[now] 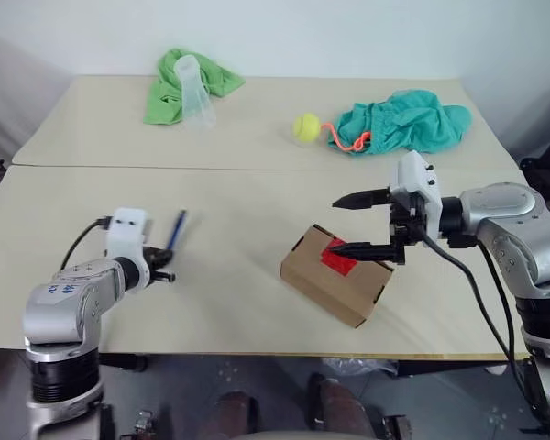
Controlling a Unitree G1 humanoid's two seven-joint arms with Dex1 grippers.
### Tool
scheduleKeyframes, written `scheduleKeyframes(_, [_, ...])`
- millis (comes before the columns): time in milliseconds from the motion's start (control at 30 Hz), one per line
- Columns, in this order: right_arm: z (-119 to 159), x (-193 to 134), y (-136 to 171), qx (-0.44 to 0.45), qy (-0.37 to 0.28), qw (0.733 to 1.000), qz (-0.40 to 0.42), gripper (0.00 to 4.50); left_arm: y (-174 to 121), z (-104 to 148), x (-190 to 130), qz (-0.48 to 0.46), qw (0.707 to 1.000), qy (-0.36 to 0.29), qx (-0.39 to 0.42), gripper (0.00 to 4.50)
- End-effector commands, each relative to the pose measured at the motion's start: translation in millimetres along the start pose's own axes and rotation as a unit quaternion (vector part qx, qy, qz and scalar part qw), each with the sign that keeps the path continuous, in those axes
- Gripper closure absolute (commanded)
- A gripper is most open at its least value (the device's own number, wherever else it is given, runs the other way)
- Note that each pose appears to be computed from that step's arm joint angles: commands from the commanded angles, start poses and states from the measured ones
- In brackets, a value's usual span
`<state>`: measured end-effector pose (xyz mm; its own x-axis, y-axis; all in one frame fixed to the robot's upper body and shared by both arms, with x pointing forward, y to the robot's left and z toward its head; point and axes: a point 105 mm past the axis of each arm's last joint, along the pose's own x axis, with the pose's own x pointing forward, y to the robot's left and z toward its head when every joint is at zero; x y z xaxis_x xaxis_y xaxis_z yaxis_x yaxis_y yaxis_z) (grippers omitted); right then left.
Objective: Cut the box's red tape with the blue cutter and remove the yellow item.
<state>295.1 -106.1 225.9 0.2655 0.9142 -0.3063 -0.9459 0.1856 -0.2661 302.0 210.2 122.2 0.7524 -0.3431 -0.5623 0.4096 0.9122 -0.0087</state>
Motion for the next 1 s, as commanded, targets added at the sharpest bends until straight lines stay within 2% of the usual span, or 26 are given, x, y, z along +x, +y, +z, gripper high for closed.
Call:
scheduleKeyframes(33, [8,15,10,-0.031,0.006,0.999,0.002,0.00,-20,7,-8,-0.085,0.993,-0.018,0.084,4.11])
scheduleKeyframes(133, [14,33,17,-0.053,0.009,0.999,0.003,0.62,-33,8,-17,-0.153,0.973,-0.032,0.171,4.11])
scheduleKeyframes(300, [29,69,30,-0.062,-0.005,0.998,0.006,2.27,-31,-8,-22,-0.202,0.948,-0.001,0.247,4.11])
scheduleKeyframes(400, [24,94,38,-0.055,0.004,0.998,0.010,3.39,-35,-16,-27,-0.235,0.935,0.009,0.266,4.11])
scheduleKeyframes(500, [8,112,55,-0.050,0.051,0.996,0.044,4.42,-34,-35,-33,-0.254,0.922,0.058,0.286,4.11])
scheduleKeyframes(567, [-2,117,68,-0.049,0.072,0.993,0.076,4.47,-30,-43,-35,-0.255,0.914,0.085,0.302,4.11])
scheduleKeyframes(733, [-29,123,82,-0.042,0.117,0.987,0.102,4.47,-21,-41,-31,-0.223,0.910,0.093,0.336,4.11])
scheduleKeyframes(1000, [-60,109,62,-0.037,0.180,0.981,0.059,4.47,-25,-50,-23,-0.193,0.889,0.108,0.400,4.11])
